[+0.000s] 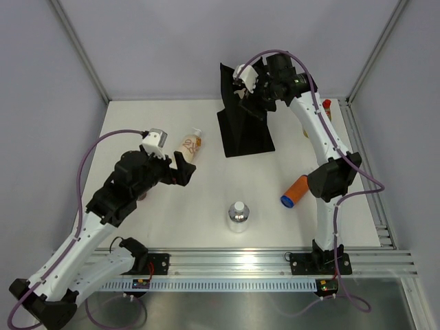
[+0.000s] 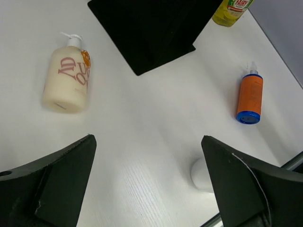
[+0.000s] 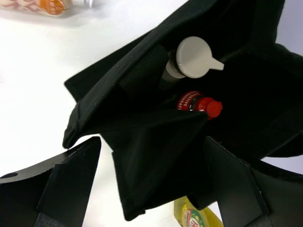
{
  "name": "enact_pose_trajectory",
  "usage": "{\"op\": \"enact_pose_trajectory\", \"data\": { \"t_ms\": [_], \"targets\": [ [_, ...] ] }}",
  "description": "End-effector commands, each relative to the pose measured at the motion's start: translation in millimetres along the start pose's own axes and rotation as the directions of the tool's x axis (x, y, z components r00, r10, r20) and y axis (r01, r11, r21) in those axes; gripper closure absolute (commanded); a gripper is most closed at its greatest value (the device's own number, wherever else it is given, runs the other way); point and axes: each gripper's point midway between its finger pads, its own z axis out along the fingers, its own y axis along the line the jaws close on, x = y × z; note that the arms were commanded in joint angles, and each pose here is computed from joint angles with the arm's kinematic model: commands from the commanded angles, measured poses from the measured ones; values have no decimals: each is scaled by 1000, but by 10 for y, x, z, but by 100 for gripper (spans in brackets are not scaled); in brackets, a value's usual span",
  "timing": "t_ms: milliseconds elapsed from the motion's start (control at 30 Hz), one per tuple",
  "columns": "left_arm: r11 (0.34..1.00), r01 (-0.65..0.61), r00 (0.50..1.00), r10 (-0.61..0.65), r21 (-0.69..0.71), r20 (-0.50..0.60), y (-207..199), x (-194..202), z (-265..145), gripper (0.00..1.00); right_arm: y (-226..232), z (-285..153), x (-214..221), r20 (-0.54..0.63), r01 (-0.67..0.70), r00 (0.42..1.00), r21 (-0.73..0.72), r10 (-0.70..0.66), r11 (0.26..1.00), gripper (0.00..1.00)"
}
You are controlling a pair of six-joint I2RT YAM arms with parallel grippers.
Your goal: Place the personal care products into the canvas bag
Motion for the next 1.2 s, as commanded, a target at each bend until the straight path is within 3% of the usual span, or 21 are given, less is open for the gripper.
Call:
{"op": "enact_pose_trajectory", "data": {
  "t_ms": [0, 100, 200, 300, 367, 467, 533, 600, 700, 967, 1033, 1167],
  "targets": [
    [998, 62, 998, -62, 21, 14, -33, 48, -90, 1, -271, -136, -61, -20, 72, 997, 125, -70, 990, 3],
    [997, 76, 997, -76, 22, 6, -22, 123, -106, 1, -205, -1, 98, -79, 104, 992, 88, -97, 991, 9],
    [996, 85, 996, -85, 27, 5, -26, 150, -119, 1, -178, 39, 229, -127, 94, 988, 68, -85, 993, 20],
    [995, 88, 996, -88, 36, 0, -43, 163, -123, 1, -96, 38, 285, -145, 76, 987, 41, -69, 996, 33],
    [995, 88, 996, -87, 52, -7, -71, 173, -131, 1, -16, 15, 289, -141, 59, 988, 11, -57, 998, 49],
    [994, 88, 996, -87, 65, -19, -94, 200, -143, 1, 202, -93, 170, -73, 52, 996, -77, -58, 996, 67],
    [993, 87, 996, -85, 75, -19, -108, 207, -159, 1, 396, -252, 22, 10, 97, 995, -155, -96, 983, 74],
    [993, 87, 996, -85, 77, -22, -109, 220, -167, 1, 534, -469, -143, 99, 164, 984, -194, -147, 967, 89],
    [993, 87, 996, -85, 83, -24, -118, 230, -182, 1, 749, -698, -143, 172, 353, 932, -241, -318, 904, 100],
    [992, 88, 996, -86, 87, -25, -119, 257, -208, 1, 775, -734, -15, 162, 370, 928, -311, -334, 876, 100],
    [993, 82, 996, -80, 82, -29, -106, 278, -212, 1, 753, -704, 16, 152, 360, 932, -303, -328, 882, 95],
    [994, 77, 997, -75, 77, -29, -89, 292, -194, 1, 651, -799, -184, 188, 268, 955, -232, -227, 935, 54]
  ]
}}
